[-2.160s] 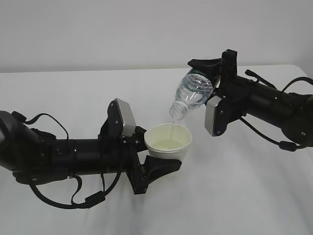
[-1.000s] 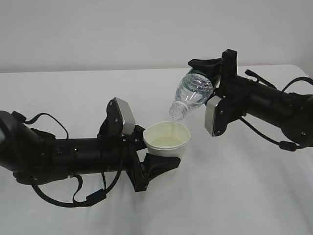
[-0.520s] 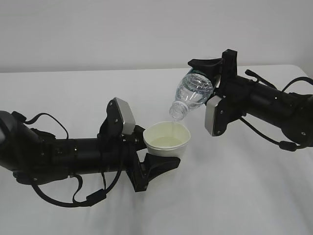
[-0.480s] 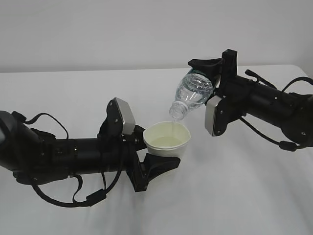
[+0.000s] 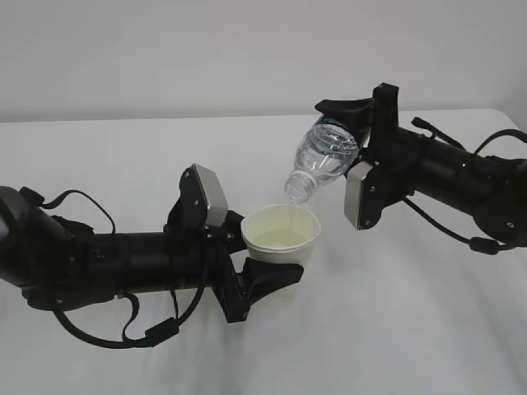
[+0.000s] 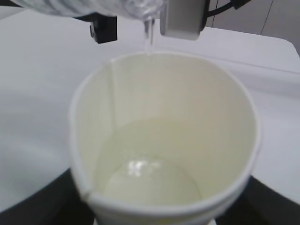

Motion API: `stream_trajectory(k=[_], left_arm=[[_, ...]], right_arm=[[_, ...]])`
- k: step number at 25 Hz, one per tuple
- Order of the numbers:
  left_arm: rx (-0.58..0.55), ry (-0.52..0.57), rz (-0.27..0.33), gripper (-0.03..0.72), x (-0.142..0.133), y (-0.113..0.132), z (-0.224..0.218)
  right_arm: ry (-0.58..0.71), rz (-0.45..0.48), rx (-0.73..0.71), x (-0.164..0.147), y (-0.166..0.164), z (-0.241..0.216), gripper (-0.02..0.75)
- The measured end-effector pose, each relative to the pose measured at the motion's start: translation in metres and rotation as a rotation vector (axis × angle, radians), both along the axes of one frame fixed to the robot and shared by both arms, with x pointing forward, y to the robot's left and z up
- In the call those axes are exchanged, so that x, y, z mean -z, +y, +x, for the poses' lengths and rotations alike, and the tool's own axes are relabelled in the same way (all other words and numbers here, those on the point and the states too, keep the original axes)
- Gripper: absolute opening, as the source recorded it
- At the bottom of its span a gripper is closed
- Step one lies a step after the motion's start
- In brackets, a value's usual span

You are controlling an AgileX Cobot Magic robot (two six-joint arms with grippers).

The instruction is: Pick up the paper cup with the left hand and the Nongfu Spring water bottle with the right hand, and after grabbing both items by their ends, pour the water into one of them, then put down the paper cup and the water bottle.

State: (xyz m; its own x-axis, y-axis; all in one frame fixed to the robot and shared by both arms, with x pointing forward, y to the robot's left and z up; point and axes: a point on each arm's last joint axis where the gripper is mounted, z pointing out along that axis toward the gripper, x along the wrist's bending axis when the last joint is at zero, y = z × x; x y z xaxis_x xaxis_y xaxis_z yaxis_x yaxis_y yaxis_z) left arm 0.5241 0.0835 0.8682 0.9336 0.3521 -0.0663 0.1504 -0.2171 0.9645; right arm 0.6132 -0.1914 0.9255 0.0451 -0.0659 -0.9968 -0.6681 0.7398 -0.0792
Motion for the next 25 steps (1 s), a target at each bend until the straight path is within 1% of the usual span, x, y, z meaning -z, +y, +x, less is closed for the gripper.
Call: stream_trajectory(k=[8, 15, 25], left_arm=[[0.0, 0.0, 0.0, 0.484, 0.0, 0.0, 0.0], [0.023, 0.0, 0.0, 0.484, 0.0, -0.0066, -0.0051], [0.02, 0.001, -0.001, 0.484, -0.0001, -0.0065, -0.0048]], right_arm=[[-0.002, -0.011, -0.018, 0.0006, 0.0012, -0.0011, 0.466], [-0.002, -0.012, -0.02, 0.0006, 0.0013, -0.0012, 0.466], [-0.002, -0.013, -0.021, 0.0007, 0.0014, -0.0013, 0.466]])
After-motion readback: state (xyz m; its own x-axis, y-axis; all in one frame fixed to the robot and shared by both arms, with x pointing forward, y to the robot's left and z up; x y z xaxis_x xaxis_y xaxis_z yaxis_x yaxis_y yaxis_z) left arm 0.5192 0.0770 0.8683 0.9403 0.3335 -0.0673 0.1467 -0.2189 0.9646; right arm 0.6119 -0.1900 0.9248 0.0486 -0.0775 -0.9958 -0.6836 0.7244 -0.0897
